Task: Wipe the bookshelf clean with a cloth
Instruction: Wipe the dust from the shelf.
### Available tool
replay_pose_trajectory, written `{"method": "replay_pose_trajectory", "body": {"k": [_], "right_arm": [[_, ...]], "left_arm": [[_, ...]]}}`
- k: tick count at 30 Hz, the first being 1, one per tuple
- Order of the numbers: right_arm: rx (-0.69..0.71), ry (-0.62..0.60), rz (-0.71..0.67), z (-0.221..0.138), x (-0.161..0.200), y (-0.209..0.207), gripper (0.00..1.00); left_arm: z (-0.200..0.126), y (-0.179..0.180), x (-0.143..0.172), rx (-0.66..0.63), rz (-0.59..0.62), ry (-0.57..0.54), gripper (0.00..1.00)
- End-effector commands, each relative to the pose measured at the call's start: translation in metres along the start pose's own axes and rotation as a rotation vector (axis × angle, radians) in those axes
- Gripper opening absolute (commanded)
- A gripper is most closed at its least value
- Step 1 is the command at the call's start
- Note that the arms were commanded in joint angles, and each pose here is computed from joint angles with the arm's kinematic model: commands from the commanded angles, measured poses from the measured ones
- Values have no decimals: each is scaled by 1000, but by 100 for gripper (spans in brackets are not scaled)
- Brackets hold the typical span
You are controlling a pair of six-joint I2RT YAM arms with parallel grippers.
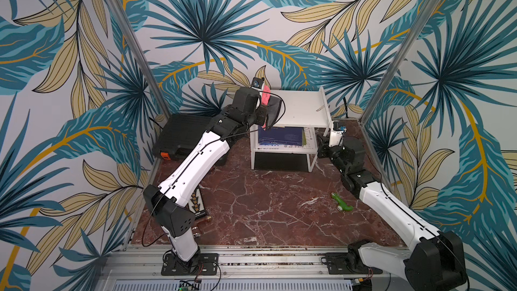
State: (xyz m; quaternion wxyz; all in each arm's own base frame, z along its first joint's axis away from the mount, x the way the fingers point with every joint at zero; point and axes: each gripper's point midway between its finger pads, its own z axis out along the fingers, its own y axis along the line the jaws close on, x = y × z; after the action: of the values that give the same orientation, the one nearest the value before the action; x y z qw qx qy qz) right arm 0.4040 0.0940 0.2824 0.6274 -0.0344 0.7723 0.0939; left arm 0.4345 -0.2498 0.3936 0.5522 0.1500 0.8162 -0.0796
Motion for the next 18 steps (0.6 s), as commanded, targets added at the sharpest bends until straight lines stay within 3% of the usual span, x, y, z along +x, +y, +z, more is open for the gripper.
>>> {"method": "replay_pose_trajectory", "body": {"k": [1,4,9,13,18], "right_arm": [[-4,23,-6,-1,4,1,18],[-17,28,-10,1,5,4,12],[-34,30,-15,2,3,7,5],[-34,30,-20,2,4,7,0],[-46,32,-24,4,4,9,0]], "left_arm": [[-23,-8,13,18,37,20,0],[-10,-4,8,-35,71,48,0],[44,2,-3,-169,151,89,0],[72,6,-20,-236,133,51,0],[102,-12,-15,-158,63,17,0]]}}
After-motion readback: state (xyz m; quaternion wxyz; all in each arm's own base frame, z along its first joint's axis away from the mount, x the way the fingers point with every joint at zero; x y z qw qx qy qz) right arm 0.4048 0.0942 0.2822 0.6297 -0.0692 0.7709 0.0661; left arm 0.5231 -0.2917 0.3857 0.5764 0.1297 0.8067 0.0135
